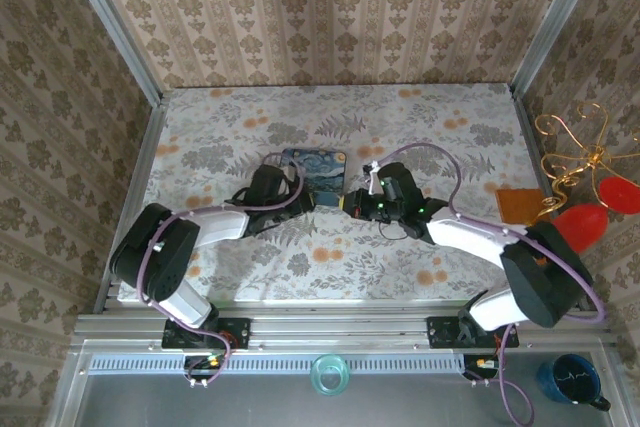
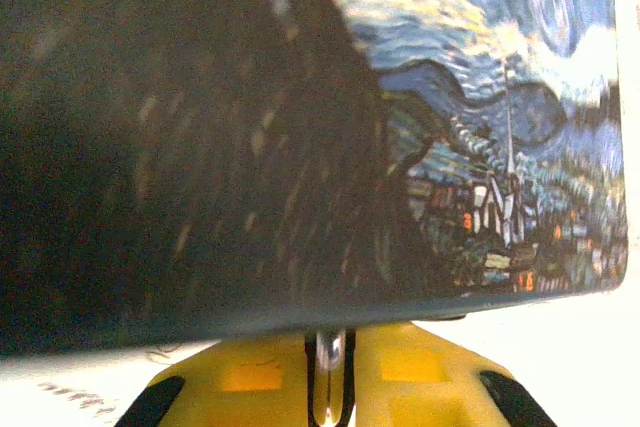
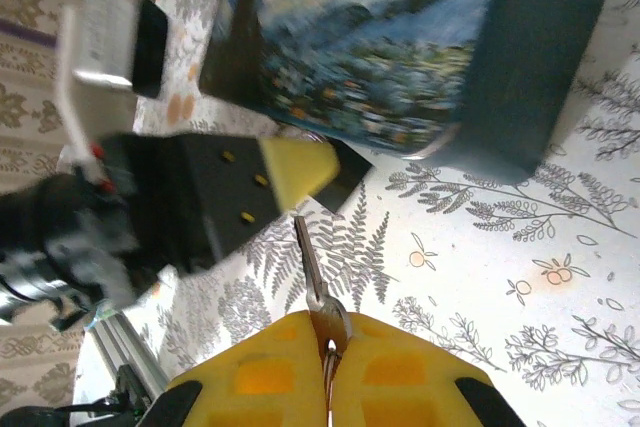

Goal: Unlock a padlock with a key

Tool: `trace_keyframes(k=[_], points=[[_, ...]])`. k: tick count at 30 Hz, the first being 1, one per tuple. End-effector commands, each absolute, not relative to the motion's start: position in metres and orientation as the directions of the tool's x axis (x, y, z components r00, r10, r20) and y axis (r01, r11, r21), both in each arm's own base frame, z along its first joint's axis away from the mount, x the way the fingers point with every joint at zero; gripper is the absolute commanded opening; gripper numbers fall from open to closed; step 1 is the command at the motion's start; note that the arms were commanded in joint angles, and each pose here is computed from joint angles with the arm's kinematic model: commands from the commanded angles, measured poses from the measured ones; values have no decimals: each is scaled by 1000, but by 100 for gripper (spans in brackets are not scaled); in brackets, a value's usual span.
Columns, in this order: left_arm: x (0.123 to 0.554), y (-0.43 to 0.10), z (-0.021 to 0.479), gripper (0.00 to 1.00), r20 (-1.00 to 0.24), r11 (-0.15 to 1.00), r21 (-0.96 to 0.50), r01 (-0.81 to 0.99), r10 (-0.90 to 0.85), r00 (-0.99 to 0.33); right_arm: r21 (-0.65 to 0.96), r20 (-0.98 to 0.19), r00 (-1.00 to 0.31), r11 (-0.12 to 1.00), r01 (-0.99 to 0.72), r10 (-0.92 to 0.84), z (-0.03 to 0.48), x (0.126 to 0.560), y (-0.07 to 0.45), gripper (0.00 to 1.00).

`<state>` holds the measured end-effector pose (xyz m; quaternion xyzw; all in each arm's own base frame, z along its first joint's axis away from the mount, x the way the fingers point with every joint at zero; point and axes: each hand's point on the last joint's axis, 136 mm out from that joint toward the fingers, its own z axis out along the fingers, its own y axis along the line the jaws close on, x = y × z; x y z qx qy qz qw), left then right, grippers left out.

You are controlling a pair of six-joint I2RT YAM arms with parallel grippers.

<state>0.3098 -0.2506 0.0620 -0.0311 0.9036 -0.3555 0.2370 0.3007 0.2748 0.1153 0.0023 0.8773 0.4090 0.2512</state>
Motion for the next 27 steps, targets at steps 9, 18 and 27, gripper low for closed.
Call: trace_keyframes(k=[9, 18, 27], points=[[314, -231, 106, 10, -315, 578, -814, 51, -367, -875, 791, -438, -881, 542, -283, 180, 104, 302, 320, 0], [312, -237, 114, 10, -256, 507, -861, 31, -380, -889, 829, -379, -903, 509, -234, 201, 90, 300, 330, 0], [312, -241, 121, 10, -211, 453, -892, 10, -395, -894, 854, -363, -906, 466, -230, 218, 90, 298, 333, 0]])
